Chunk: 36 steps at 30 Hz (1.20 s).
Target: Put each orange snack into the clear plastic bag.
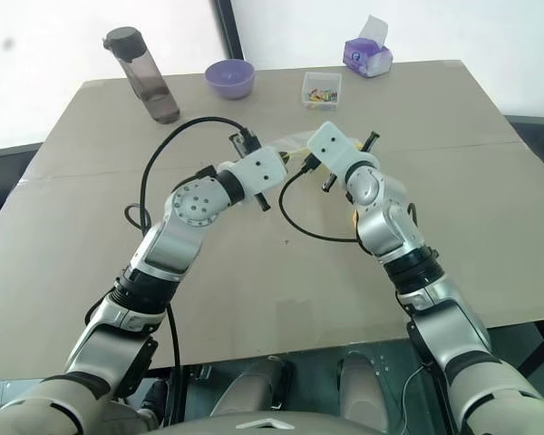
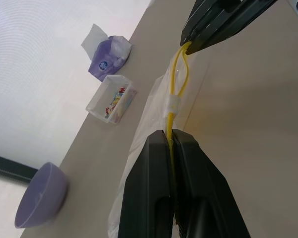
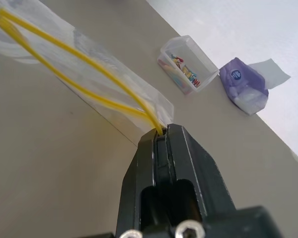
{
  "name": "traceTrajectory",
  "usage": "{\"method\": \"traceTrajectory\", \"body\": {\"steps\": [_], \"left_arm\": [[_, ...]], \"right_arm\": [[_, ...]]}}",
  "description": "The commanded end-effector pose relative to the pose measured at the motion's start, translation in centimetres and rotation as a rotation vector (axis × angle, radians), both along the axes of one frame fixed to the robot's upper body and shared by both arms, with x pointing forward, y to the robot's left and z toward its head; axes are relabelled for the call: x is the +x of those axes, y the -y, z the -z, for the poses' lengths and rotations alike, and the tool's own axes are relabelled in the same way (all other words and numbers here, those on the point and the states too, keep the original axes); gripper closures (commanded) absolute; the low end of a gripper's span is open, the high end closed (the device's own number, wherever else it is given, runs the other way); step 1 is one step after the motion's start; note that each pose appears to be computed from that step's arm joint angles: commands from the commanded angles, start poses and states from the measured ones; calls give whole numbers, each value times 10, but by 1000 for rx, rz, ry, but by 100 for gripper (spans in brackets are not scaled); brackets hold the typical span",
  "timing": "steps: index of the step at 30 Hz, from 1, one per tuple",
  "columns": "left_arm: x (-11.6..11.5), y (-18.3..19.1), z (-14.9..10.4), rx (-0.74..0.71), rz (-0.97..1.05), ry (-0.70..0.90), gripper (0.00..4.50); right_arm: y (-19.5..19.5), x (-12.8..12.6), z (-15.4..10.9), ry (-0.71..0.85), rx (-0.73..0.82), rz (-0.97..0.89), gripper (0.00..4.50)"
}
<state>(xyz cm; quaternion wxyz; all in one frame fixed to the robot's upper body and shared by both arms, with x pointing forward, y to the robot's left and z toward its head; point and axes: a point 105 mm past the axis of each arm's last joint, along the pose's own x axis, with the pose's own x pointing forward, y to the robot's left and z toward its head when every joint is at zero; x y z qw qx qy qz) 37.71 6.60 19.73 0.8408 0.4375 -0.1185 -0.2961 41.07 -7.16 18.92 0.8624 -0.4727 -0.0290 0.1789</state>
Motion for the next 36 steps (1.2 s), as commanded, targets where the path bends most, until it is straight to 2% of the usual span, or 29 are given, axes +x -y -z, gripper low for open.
{"method": "traceTrajectory", "body": {"steps": [1, 4, 11, 12, 13, 14, 15, 16, 17, 19, 21, 27, 36], "left_arm": [[-1, 1, -5, 0, 1, 34, 450], [-1, 1, -4, -17, -5, 22, 450], [1, -3, -1, -176, -36, -48, 450], [1, -3, -1, -200, -39, -52, 450], [2, -5, -1, -229, -46, -61, 450], [2, -6, 0, -258, -49, -74, 450], [1, -6, 0, -278, -47, -81, 450], [1, -6, 0, -287, -43, -82, 450], [0, -7, 1, -294, -41, -86, 450], [0, -8, 2, -301, -42, -93, 450], [-1, -7, 1, -298, -36, -87, 450], [-3, -3, 0, -287, -4, -78, 450], [-9, 3, 8, -242, 23, -89, 450]], "right_arm": [[-3, -5, -17, 48, 35, -20, 362], [-1, -7, -15, 29, 36, -24, 231], [9, -14, -25, -30, 276, 22, 231], [11, -15, -27, -42, 326, 34, 270], [13, -15, -27, -53, 366, 44, 282], [14, -16, -27, -76, 409, 48, 315], [14, -18, -26, -100, 452, 49, 358], [14, -19, -25, -135, 521, 51, 421], [12, -20, -26, -168, 586, 50, 445], [9, -22, -28, -227, 704, 42, 445], [4, -25, -30, -270, 757, 16, 445], [-2, -23, -31, -302, 801, 7, 445], [-8, -22, -34, -300, 783, -19, 445]]}}
